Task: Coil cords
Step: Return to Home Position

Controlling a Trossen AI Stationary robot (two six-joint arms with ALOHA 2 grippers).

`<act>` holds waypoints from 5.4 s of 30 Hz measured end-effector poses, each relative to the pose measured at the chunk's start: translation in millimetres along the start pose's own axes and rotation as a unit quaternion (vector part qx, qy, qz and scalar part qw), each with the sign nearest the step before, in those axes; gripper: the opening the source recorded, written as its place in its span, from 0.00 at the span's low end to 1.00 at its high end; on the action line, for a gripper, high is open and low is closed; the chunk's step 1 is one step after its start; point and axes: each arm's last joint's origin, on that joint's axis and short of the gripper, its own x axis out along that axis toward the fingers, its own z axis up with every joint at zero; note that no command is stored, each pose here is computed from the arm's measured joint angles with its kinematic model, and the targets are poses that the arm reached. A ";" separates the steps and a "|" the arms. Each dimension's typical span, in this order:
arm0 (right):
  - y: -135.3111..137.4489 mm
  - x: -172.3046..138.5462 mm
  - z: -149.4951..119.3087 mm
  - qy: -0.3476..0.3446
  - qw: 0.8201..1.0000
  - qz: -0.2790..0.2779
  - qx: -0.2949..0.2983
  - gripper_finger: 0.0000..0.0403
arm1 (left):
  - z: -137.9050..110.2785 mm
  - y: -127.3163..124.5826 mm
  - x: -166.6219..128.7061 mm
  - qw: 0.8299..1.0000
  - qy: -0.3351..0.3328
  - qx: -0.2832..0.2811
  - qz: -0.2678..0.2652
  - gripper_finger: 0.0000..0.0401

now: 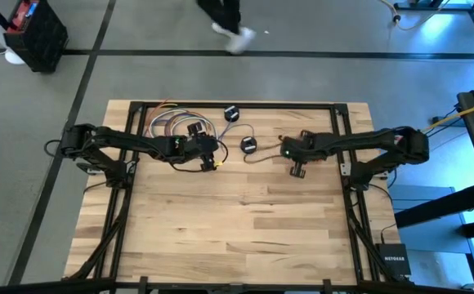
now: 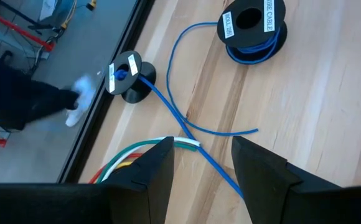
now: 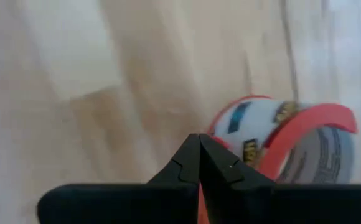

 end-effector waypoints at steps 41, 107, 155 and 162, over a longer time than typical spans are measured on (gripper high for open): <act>-84.8 -73.9 18.6 -0.385 0.916 0.099 0.053 0.02 | -61.9 49.4 -103.8 0.932 -0.324 -0.096 -0.130 0.15; 2.4 -28.1 -119.6 -0.614 0.771 0.135 0.105 0.02 | -168.5 21.2 -103.0 0.878 -0.413 -0.158 -0.182 0.12; 3.5 -28.6 -119.5 -0.618 0.766 0.151 0.094 0.02 | -168.5 21.5 -102.7 0.875 -0.409 -0.174 -0.189 0.12; 3.4 -28.6 -119.5 -0.618 0.766 0.151 0.094 0.02 | -168.5 21.5 -102.7 0.875 -0.409 -0.174 -0.189 0.12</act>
